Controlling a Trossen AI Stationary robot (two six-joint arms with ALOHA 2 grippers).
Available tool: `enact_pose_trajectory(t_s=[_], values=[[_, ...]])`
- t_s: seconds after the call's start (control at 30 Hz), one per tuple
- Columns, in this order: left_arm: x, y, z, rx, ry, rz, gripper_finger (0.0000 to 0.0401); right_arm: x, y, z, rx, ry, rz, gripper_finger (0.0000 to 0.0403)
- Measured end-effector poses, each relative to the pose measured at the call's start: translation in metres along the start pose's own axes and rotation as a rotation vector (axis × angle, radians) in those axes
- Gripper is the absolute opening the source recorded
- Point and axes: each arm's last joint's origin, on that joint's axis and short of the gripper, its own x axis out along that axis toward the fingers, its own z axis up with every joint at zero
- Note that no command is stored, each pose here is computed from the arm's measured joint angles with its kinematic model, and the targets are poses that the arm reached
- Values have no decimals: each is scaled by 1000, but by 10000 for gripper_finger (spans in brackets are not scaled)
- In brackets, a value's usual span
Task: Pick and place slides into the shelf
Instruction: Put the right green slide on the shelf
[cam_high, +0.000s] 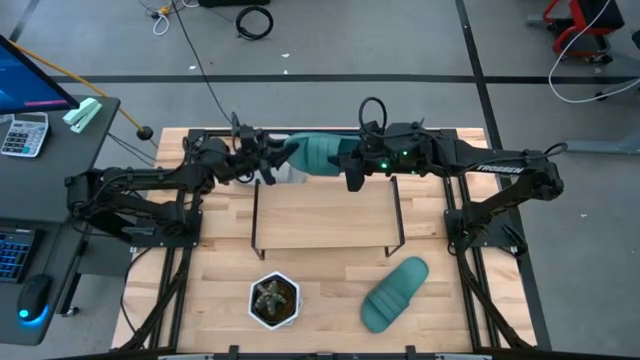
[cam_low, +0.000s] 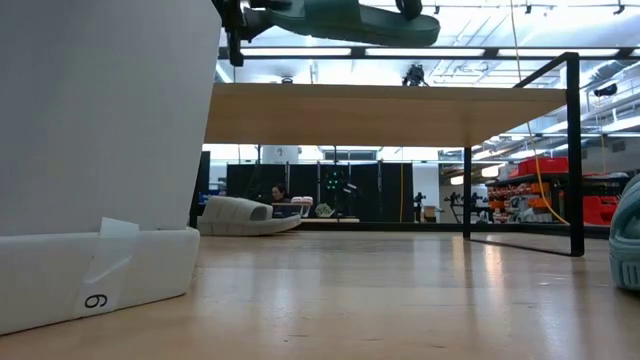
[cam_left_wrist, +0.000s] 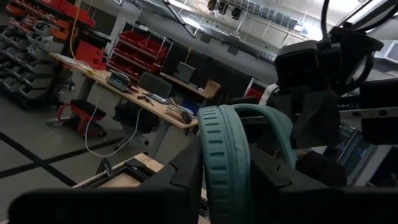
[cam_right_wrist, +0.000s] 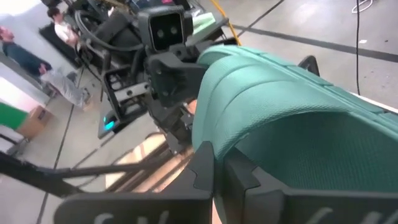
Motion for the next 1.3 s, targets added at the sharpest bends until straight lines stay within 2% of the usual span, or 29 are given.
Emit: enact_pose_trajectory(t_s=[0.1,0.2,0.37,0.8,1.0,1.17,1.3], values=[[0,-2,-2,-2,12,-15,115,-1,-3,-4,-27,49,-26,10],[-1,-6,-2,-5,30,-78,126,-4,-8,-6,-53,91,-58,10],[-2,-14,-3,-12,37,-160,149,-11,-15,-1,-70,83,-95,10],[-2,-17,-3,-22,41,-182,239,-16,-23,4,-104,87,-124,9],[-2,-18,-2,-23,37,-185,258,-24,-33,-1,-128,231,-126,9],[-4,-19,0,-23,26,-189,256,-34,-39,-8,-177,398,-59,9],[-5,-19,2,-23,27,-191,253,-36,-40,-10,-213,502,122,9]])
